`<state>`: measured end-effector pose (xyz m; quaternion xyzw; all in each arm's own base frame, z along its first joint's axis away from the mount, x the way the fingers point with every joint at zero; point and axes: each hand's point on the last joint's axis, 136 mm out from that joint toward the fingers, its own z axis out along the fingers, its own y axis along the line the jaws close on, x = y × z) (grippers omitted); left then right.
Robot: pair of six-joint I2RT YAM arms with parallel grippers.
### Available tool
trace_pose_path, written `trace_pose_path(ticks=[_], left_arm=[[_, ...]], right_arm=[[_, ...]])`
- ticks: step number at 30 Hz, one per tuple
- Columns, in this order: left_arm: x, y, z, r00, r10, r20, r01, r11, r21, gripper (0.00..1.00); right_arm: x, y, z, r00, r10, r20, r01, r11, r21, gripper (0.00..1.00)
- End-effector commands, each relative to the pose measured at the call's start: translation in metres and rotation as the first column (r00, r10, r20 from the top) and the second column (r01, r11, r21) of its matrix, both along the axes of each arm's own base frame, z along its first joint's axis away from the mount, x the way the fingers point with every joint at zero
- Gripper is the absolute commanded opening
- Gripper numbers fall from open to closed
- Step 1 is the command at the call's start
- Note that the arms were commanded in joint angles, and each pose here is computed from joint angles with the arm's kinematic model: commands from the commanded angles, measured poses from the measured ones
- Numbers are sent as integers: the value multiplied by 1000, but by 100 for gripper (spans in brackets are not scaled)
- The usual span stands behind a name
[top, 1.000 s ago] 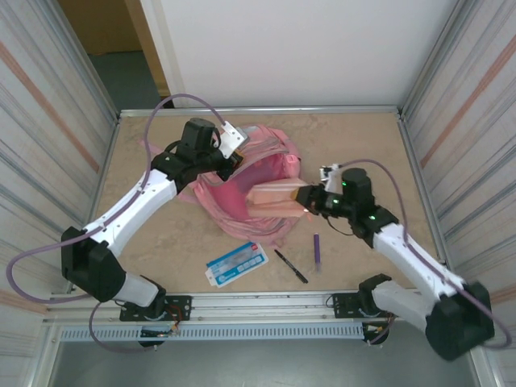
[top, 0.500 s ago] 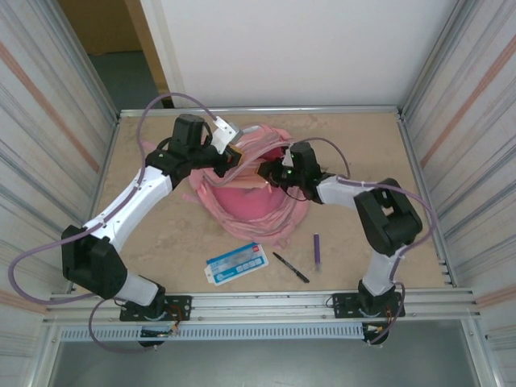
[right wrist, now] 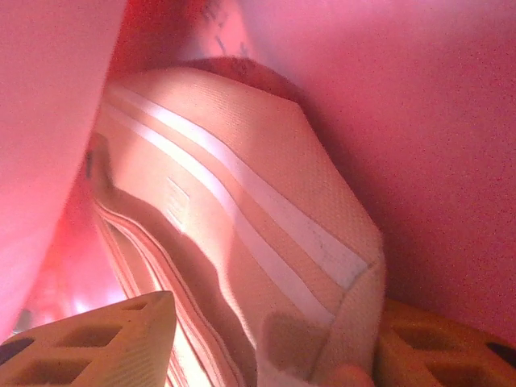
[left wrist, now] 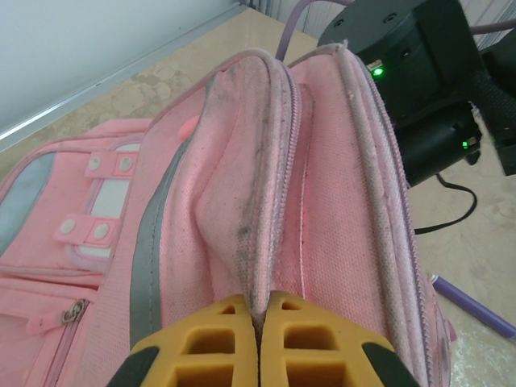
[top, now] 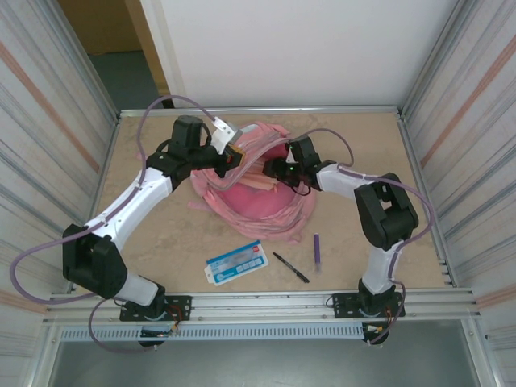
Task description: Pack the student bag
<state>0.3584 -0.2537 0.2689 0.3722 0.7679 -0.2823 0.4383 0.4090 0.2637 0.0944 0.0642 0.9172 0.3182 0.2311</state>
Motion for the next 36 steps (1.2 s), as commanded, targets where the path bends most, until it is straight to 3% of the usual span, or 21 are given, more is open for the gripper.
trace_pose_path(ticks=[1,4,12,22,28,33,36], left_arm=[[4,-3,47,990,-28,142,42,994,-96,0],[7,-2,49,989,-21,149,36,994,-102,0],[15,-4,43,991,-21,132,31,997,-76,0],[19,-9,36,993,-35,111,45,995,-89,0],[16,-10,40,993,-51,105,61,994,-92,0],[14,-10,40,994,-64,93,72,994,-81,0],[14,-9,42,992,-64,111,73,994,-84,0]], right_arm=[[-10,-25,24,997,46,65,-33,982,-186,57],[-24,-30,30,993,74,87,-45,953,-301,59],[-60,-19,37,971,162,173,-76,904,-420,59],[-80,-7,26,968,178,175,-81,888,-452,53],[-104,40,22,945,245,215,-149,912,-383,46],[-99,45,1,930,247,272,-87,867,-490,50],[-90,41,-17,930,256,263,-70,828,-556,43]])
